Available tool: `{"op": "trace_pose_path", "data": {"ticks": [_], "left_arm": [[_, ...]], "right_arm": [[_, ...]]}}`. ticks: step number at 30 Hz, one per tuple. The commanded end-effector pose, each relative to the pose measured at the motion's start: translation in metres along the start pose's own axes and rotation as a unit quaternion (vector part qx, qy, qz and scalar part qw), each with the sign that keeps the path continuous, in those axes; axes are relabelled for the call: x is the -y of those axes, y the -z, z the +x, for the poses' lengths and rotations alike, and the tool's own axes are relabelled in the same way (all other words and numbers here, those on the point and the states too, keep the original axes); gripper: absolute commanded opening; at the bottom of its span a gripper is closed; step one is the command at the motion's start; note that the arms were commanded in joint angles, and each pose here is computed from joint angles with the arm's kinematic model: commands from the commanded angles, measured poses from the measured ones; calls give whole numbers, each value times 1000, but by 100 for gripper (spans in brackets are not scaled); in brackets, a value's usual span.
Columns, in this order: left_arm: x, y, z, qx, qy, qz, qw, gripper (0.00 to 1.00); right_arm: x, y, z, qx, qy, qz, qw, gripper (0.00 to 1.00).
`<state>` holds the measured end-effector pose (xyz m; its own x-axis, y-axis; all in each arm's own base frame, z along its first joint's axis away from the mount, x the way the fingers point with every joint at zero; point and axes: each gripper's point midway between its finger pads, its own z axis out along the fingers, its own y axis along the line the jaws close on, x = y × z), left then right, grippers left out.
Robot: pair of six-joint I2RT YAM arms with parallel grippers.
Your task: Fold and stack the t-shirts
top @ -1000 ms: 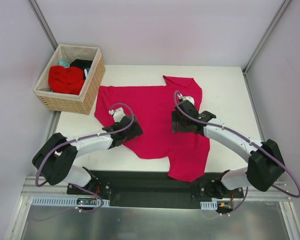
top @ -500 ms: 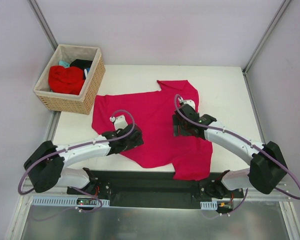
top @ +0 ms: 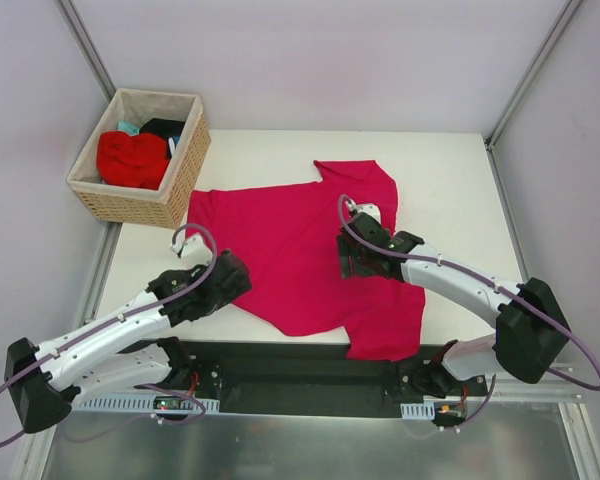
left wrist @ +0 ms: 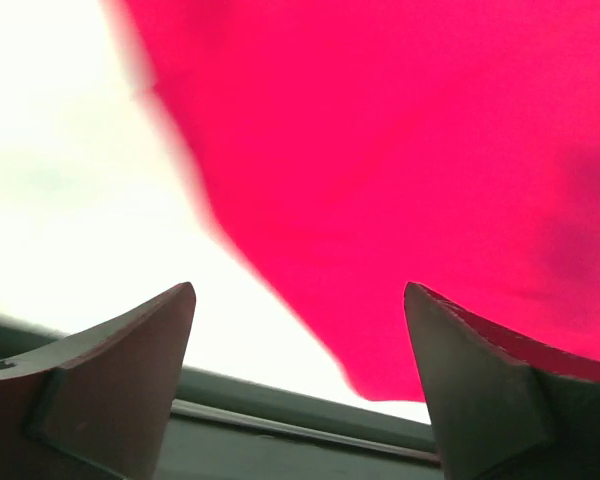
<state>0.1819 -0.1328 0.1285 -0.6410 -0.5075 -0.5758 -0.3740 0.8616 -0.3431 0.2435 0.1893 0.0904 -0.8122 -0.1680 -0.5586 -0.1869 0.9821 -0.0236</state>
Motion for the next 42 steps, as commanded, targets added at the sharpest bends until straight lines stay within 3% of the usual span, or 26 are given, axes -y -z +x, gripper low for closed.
{"op": "trace_pose_path", "data": {"ticks": [1, 9, 16, 28, 34, 42], "left_arm": [[-84, -8, 26, -11, 21, -129, 991, 82], [-125, -19, 28, 2, 51, -191, 980, 50], [-112, -45, 21, -3, 38, -183, 982, 41], [-110, -87, 33, -28, 19, -219, 975, 44], [-106, -99, 23, -23, 22, -217, 976, 50], [-101, -106, 16, -23, 29, -211, 977, 50]], "right_arm": [[-4, 8, -20, 30, -2, 1, 1000, 75], [-10, 6, -15, 24, 7, -3, 1000, 75], [-9, 3, -11, 23, 8, 2, 1000, 75], [0, 4, -6, 25, 11, 15, 1000, 75], [1, 2, -3, 22, 12, 18, 1000, 75], [0, 0, -3, 21, 10, 18, 1000, 75]]}}
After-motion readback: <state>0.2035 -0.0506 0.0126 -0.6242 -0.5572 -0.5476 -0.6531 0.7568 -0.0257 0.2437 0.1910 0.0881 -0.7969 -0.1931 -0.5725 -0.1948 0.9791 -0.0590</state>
